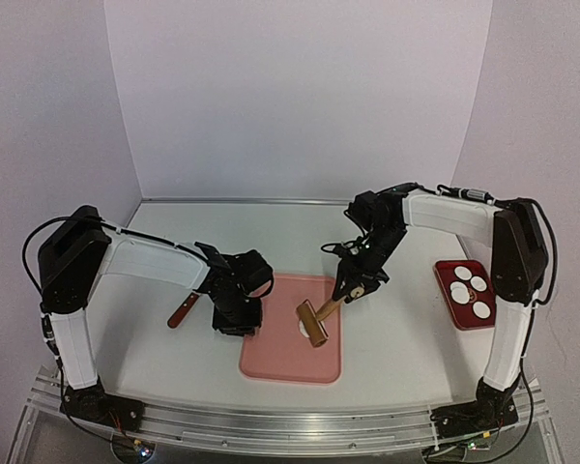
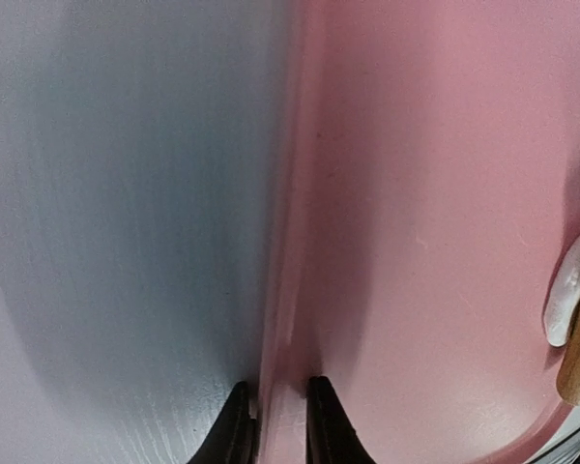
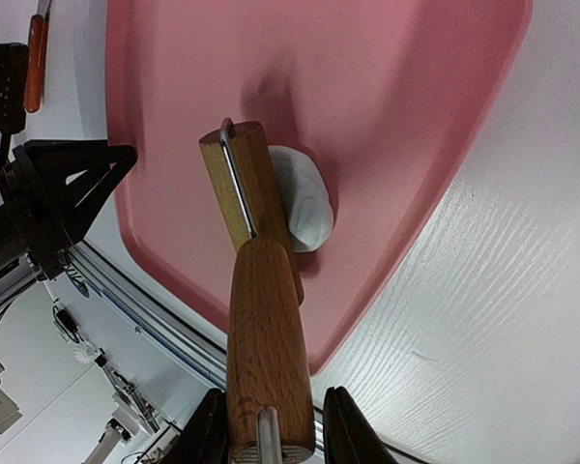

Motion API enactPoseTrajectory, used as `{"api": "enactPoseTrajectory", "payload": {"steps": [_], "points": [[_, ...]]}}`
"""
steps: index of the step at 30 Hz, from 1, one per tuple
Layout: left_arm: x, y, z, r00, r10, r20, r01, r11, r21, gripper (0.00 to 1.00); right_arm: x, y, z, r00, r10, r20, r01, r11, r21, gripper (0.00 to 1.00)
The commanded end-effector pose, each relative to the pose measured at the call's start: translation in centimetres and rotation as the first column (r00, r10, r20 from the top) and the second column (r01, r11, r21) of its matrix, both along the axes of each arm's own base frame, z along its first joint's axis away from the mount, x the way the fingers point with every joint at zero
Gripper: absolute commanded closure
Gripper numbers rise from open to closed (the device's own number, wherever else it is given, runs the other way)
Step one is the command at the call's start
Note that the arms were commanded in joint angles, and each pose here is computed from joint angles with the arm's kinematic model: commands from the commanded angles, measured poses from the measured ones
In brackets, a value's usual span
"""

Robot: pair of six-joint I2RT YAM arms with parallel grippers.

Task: Roll out the dumpling wrappers from the dough

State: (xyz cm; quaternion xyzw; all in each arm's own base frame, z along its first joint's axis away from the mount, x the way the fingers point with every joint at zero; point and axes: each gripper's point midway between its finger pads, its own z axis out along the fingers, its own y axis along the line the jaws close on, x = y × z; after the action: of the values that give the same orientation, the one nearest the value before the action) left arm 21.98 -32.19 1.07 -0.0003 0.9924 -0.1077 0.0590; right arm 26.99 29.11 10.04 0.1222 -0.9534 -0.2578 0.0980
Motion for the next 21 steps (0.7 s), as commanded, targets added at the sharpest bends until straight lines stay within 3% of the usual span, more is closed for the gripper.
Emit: {"api": "enactPoseTrajectory", "payload": {"steps": [1,5,14,21], "points": [[-0.6,0.3,-1.8,0.998,-0.047,-0.043,0.049,0.998,0.032,0.90,1.0,-2.8,-5.1,1.000,-0.026,0.013,0.028,0.975,-0.219,1.00],[-0.6,0.5,-1.7,0.998,-0.053,-0.040,0.054,0.998,0.040,1.00,1.2,-3.0,-6.4,1.000,-0.031,-0.001,0.030,0.969,-0.247,1.00],[-0.9,1.1,-1.7,0.999,-0.037,-0.034,0.038,0.998,0.040,1.00,1.5,-3.6,-7.5,0.999,-0.048,0.005,0.048,0.955,-0.294,1.00],[-1.5,3.9,-2.2,0.999,0.035,-0.027,-0.031,0.993,0.117,1.00,2.6,-7.2,-5.9,0.986,-0.151,0.069,0.165,0.928,-0.333,1.00]]}}
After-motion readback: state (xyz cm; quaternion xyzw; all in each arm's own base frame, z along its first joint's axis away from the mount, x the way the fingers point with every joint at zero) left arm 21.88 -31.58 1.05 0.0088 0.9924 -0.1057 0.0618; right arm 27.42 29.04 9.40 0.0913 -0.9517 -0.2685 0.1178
